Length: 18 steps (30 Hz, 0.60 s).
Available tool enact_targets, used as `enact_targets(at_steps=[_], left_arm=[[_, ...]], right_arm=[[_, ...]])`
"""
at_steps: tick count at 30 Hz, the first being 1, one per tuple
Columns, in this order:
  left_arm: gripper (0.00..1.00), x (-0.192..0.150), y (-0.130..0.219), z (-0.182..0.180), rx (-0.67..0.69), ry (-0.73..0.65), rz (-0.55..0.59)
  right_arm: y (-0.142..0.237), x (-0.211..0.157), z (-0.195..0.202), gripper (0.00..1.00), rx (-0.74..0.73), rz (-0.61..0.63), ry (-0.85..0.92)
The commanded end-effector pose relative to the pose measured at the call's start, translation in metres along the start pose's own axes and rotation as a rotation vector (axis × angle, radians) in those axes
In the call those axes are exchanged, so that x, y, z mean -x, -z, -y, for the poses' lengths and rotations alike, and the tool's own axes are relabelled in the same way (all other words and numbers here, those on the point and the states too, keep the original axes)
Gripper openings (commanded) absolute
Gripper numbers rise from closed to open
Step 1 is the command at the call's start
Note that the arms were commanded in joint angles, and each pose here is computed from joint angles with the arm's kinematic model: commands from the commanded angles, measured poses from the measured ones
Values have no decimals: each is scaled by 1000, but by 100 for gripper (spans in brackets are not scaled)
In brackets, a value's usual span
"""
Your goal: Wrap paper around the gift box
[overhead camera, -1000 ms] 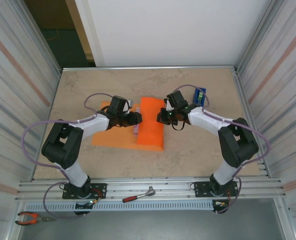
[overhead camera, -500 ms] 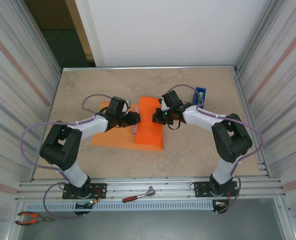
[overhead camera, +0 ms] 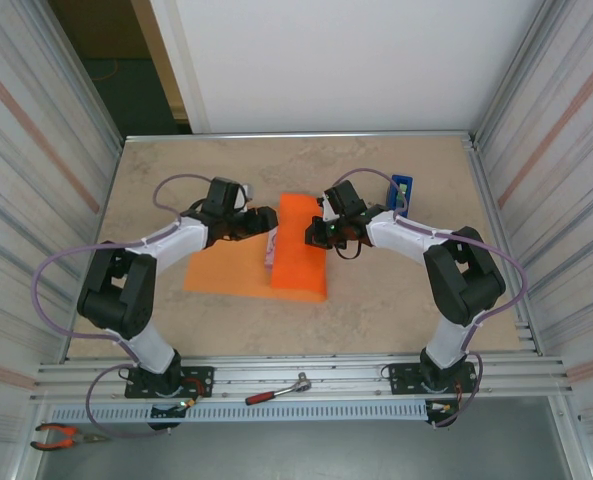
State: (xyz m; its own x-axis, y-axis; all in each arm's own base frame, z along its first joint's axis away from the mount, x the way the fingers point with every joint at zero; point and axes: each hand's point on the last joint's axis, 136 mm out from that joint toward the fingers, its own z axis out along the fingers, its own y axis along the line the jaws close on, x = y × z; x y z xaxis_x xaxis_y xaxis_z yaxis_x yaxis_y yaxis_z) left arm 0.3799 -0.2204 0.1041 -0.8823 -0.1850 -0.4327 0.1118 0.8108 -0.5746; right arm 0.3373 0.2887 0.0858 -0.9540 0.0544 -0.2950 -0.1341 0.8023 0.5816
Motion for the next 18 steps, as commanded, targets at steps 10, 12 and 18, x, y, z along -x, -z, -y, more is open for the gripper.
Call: enact_targets(at_steps=[10, 12, 18], left_arm=[[74, -36, -25, 6, 28, -46, -118], [74, -41, -28, 6, 35, -50, -131], [61, -58, -30, -5, 114, -39, -142]], right_arm=[[-9, -19, 27, 0, -86, -53, -10], [-8, -19, 27, 0, -84, -53, -9], [-6, -16, 24, 0, -71, -51, -5]])
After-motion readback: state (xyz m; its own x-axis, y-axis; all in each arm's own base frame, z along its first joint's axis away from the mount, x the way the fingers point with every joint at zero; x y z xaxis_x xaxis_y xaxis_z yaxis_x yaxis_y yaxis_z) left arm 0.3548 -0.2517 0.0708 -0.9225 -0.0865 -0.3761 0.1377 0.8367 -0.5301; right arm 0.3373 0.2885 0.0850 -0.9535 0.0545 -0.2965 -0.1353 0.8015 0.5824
